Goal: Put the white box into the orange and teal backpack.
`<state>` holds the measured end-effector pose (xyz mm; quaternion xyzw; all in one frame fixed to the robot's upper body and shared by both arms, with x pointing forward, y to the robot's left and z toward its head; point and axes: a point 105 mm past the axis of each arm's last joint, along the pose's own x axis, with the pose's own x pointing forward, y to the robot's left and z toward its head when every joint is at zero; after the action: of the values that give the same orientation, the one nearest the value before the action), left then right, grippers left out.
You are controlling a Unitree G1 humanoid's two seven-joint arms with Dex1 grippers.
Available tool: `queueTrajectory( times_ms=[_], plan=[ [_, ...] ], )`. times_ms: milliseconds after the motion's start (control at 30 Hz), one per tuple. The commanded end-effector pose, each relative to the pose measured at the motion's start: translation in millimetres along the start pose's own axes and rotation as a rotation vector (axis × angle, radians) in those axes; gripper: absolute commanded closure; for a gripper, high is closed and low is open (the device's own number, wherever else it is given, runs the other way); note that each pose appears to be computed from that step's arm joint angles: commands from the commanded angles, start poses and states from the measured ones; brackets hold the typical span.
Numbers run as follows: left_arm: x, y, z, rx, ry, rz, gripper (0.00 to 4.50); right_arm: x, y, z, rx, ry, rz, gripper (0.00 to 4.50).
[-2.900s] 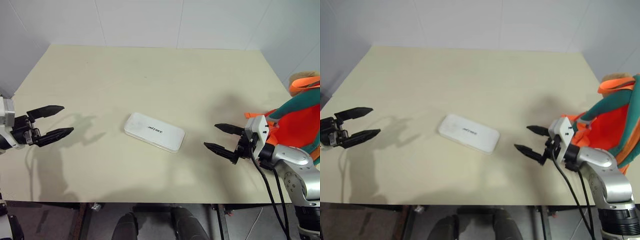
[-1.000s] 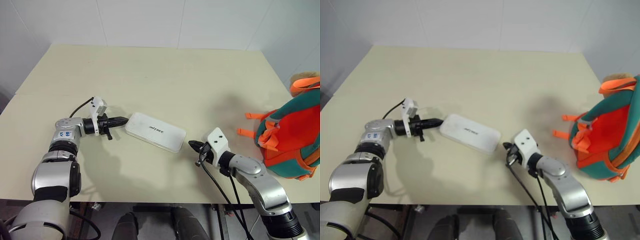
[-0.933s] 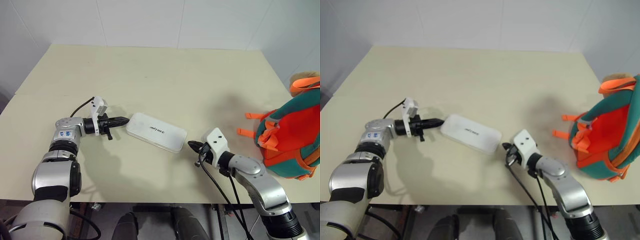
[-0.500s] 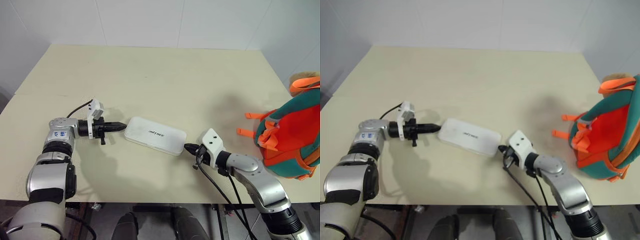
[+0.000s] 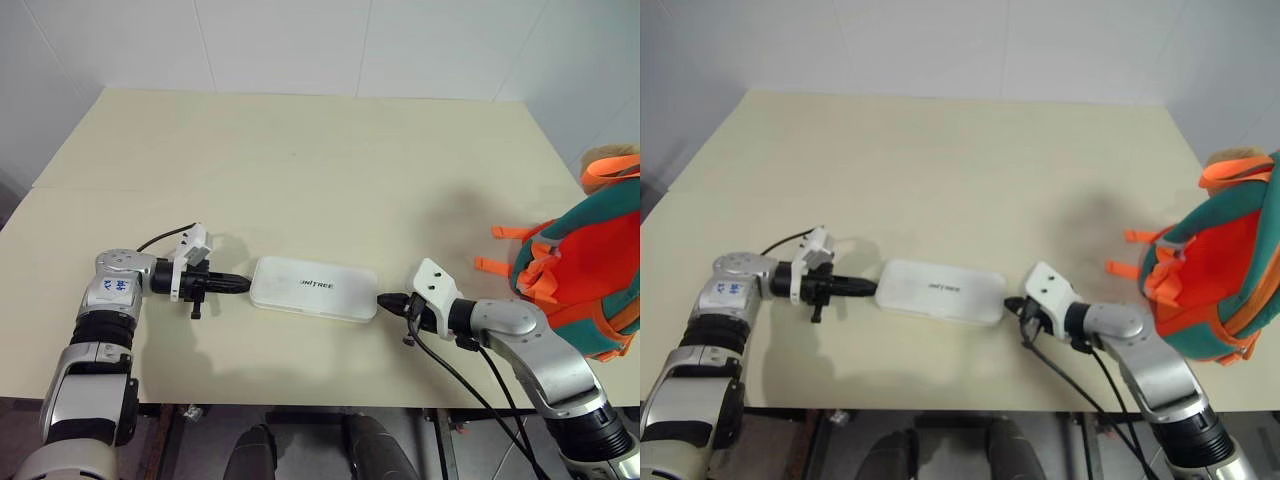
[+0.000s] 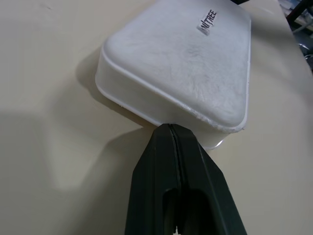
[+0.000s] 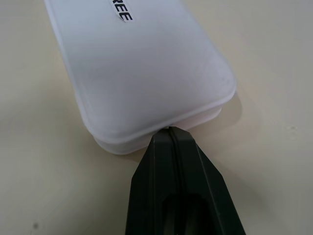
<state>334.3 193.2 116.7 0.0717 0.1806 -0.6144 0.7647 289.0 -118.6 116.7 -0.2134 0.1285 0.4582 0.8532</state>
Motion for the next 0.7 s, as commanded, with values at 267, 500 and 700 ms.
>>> queueTrajectory(
  times_ms=[267,500,700],
  plan=[
    [19,-34,17,0.058,-0.006,-0.199,4.49,0,25,28,-0.064,-0.109,0.134,4.5],
    [20,-42,14,0.058,0.022,-0.212,4.49,-5,26,22,-0.06,-0.082,0.15,4.5],
    [15,-33,10,0.063,0.038,-0.143,4.49,-7,26,14,-0.047,-0.059,0.143,4.5]
  ],
)
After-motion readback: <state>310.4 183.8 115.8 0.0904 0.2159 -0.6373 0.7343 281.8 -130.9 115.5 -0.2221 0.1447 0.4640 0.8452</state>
